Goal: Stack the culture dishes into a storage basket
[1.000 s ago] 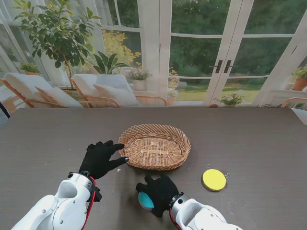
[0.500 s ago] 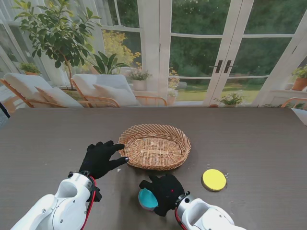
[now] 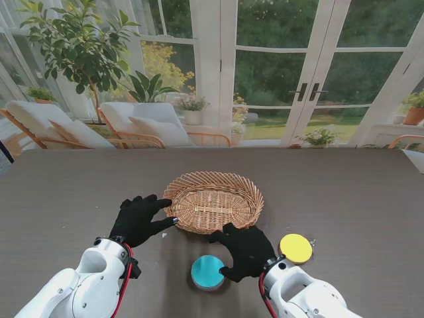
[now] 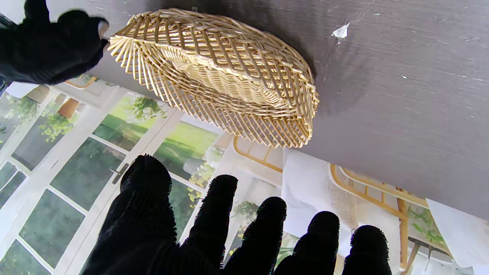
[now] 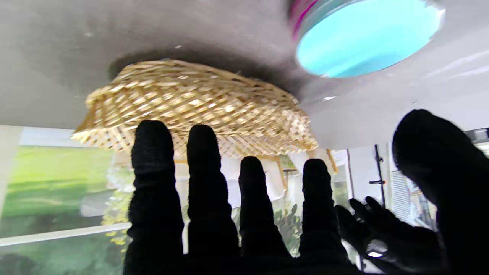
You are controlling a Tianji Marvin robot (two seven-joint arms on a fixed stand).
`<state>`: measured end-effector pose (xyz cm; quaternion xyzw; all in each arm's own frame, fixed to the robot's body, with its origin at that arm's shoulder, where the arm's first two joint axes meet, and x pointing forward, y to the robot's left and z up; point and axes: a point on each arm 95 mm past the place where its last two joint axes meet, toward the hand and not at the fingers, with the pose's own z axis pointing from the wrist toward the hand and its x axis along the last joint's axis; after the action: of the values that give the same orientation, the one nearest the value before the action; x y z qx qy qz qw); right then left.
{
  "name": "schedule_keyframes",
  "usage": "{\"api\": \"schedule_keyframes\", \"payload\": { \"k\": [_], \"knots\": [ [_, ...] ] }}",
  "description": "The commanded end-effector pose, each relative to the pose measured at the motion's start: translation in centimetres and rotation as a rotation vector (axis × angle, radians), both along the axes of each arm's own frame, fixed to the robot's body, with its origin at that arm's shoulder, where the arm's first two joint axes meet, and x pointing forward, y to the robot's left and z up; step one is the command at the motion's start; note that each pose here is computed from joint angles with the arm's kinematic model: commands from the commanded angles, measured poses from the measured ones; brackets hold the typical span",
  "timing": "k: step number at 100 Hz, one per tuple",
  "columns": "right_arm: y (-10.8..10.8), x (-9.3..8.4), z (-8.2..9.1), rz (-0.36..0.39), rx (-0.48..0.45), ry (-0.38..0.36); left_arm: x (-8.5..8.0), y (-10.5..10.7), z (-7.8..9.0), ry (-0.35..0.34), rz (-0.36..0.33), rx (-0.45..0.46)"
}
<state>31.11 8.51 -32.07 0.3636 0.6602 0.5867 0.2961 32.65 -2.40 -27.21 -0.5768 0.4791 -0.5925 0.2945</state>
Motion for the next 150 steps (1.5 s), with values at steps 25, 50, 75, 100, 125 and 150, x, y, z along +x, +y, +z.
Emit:
{"api": "schedule_keyframes", "payload": {
  "k": [25, 50, 75, 100, 125, 150],
  "knots": [
    [-4.2, 3.6, 2.4, -0.148, -0.062, -0.021, -0.1, 0.0, -0.3, 0.028, -0.009, -0.004],
    [-7.2, 5.4, 2.6, -0.238, -0.13, -0.017, -0.2, -0.1, -0.3, 0.037, -0.004, -0.008],
    [-10.1, 6.8, 2.0, -0.322, -0.203, 0.002, -0.2, -0.1, -0.3, 0.044, 0.0, -0.008],
    [-12.2, 8.1, 0.6, -0.384, -0.264, 0.03, -0.3, 0.0, -0.2, 0.047, 0.001, -0.008],
    [-13.6, 8.5, -0.7, -0.425, -0.299, 0.086, -0.3, 0.0, -0.2, 0.047, 0.003, -0.008],
    [-14.0, 7.9, -1.2, -0.45, -0.31, 0.111, -0.5, 0.1, -0.2, 0.043, 0.007, -0.011]
  ]
}}
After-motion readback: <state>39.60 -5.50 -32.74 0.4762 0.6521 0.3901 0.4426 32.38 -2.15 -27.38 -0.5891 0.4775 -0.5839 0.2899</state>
